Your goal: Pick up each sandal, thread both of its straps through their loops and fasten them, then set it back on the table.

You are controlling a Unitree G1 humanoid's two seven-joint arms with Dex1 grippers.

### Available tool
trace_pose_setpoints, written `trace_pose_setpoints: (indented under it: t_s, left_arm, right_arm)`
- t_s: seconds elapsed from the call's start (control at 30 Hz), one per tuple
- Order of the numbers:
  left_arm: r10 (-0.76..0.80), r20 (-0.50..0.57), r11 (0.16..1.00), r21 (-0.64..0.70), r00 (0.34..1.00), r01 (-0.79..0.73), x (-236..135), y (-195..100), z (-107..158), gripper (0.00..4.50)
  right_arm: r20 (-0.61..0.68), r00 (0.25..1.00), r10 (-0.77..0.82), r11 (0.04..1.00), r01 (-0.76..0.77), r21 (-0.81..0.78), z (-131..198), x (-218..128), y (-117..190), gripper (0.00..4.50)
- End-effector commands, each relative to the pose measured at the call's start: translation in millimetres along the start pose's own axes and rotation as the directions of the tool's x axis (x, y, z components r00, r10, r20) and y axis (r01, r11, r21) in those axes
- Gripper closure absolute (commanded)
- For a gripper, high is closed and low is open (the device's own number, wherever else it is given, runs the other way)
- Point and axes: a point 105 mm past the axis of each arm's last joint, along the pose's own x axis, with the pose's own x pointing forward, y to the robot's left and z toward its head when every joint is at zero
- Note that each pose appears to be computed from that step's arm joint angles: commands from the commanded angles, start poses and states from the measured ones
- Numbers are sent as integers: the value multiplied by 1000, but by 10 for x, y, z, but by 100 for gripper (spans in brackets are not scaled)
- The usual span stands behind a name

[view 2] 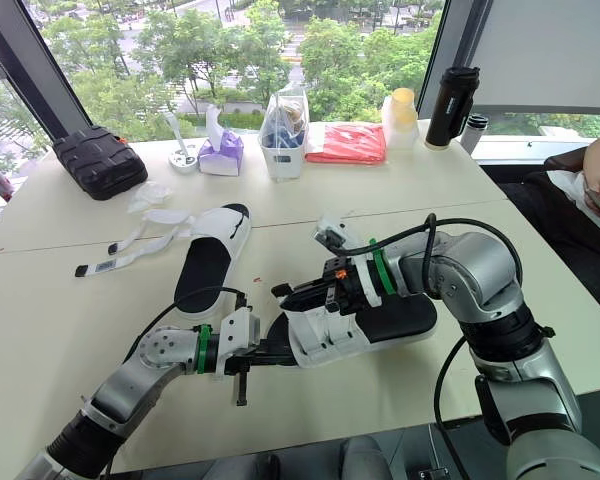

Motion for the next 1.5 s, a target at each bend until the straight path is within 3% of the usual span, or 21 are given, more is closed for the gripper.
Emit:
trace_pose_setpoints:
  t_s: [0.03,0.37,0.77,0.87,0.93,1.17,1.3,1.43,1.5]
  left_arm:
    - [-73,-134,995,-82,988,62,10,-167,-339,450]
    - [-81,-144,995,-77,986,71,6,-201,-357,450]
    - [-63,-141,996,-76,988,52,9,-220,-354,450]
    - [-60,-140,996,-76,988,50,7,-224,-355,450]
    - [-61,-140,996,-76,988,50,8,-225,-355,450]
    - [-58,-138,996,-77,989,48,11,-220,-356,450]
    - [-52,-137,996,-81,989,41,14,-212,-360,450]
    - [-48,-138,996,-86,989,37,11,-204,-371,450]
    - [-46,-140,996,-86,989,34,1,-189,-380,450]
  right_arm:
    - [73,996,-48,996,53,-69,156,-76,-126,445]
    - [45,992,-117,992,119,-36,54,-39,-557,445]
    - [-94,972,-214,976,209,-62,-383,-17,-867,445]
    - [-77,967,-243,968,236,-85,-328,-8,-907,354]
    - [-90,953,-289,952,276,-129,-322,9,-978,252]
    - [-159,898,-410,895,362,-260,-434,63,-1242,252]
    - [-81,880,-468,858,430,-281,-225,49,-1380,252]
    - [55,870,-490,823,483,-298,159,-194,-1370,252]
    - [131,843,-522,757,529,-383,321,-480,-1282,252]
